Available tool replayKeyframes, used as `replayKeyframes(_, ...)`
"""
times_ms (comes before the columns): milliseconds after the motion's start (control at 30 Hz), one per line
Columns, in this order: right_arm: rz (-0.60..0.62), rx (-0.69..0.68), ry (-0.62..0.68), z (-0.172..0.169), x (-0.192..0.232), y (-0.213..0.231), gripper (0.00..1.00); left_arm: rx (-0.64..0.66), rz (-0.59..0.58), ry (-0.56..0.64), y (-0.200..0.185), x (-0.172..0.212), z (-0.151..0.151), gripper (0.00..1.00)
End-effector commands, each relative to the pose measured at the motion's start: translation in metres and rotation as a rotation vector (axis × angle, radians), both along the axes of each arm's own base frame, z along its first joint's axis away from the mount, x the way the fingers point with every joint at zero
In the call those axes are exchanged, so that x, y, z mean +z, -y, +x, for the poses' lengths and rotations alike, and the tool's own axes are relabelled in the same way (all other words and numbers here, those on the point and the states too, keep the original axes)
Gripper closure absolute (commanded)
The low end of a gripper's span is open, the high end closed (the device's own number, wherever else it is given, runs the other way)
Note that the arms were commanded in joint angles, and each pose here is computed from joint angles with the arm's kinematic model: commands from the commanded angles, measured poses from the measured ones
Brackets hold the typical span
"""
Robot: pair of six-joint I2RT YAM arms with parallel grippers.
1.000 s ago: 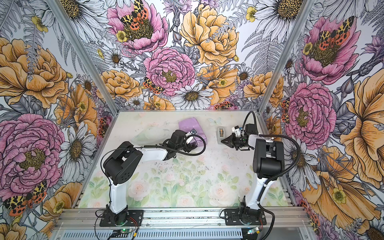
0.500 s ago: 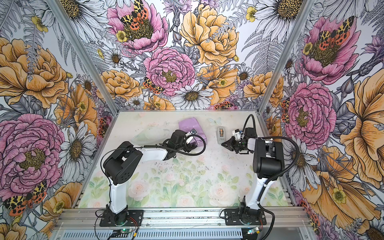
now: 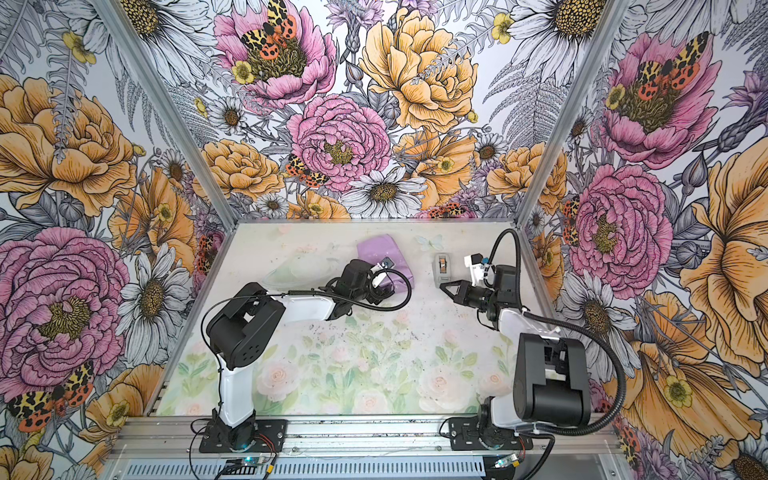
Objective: Wrap the gift box in paper
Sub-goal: 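Carry the right gripper from the dispenser to the box end near the left gripper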
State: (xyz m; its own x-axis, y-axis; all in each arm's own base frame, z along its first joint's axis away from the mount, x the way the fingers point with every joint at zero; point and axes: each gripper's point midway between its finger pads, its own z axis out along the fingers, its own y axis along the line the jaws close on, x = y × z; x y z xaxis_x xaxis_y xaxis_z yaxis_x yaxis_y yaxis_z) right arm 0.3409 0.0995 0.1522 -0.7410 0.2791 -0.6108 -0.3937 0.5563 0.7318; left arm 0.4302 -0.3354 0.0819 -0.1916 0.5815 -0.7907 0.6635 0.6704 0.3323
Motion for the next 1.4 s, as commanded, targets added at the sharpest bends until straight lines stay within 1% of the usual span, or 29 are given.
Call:
replayKeyframes(0,-0.062,0.103,0.277,-0.012,0.037,-0.016,1.0,0.068,0.146,-0.259,-0.044,-0.082,-0.029,0.14)
replayKeyframes(200,-0.089,0.179,0.38,-0.029,0.046,-0.03,1.0,0.066,0.142,-0.263,-0.043,-0.082,-0.029,0.14)
replayKeyframes(333,-0.089,0.187,0.43,-0.035,0.057,-0.032,1.0,0.063,0.143,-0.261,-0.042,-0.082,-0.029,0.14)
replayKeyframes(467,-0.123,0.105,0.433,-0.028,0.063,-0.025,1.0,0.067,0.143,-0.263,-0.044,-0.083,-0.029,0.14)
replayKeyframes(567,-0.192,-0.051,0.404,-0.015,0.06,-0.006,1.0,0.065,0.142,-0.263,-0.044,-0.082,-0.029,0.14)
replayKeyframes(667,-0.23,-0.168,0.401,-0.008,0.059,0.009,1.0,0.06,0.141,-0.265,-0.043,-0.083,-0.03,0.14)
replayKeyframes(767,-0.244,-0.204,0.376,-0.004,0.052,0.014,1.0,0.057,0.139,-0.268,-0.042,-0.083,-0.03,0.14)
replayKeyframes(867,-0.243,-0.212,0.357,0.001,0.041,0.012,1.0,0.057,0.137,-0.272,-0.042,-0.084,-0.03,0.14)
replayKeyframes(967,-0.237,-0.193,0.368,0.006,0.032,0.002,1.0,0.049,0.128,-0.274,-0.04,-0.084,-0.031,0.14)
replayKeyframes(1100,-0.23,-0.13,0.366,0.017,0.018,-0.019,1.0,0.038,0.117,-0.279,-0.038,-0.085,-0.031,0.14)
replayKeyframes(1233,-0.213,-0.034,0.378,0.03,0.007,-0.05,1.0,0.031,0.112,-0.283,-0.038,-0.086,-0.032,0.14)
replayKeyframes(1367,-0.207,0.033,0.4,0.041,0.001,-0.078,1.0,0.027,0.111,-0.282,-0.038,-0.085,-0.032,0.14)
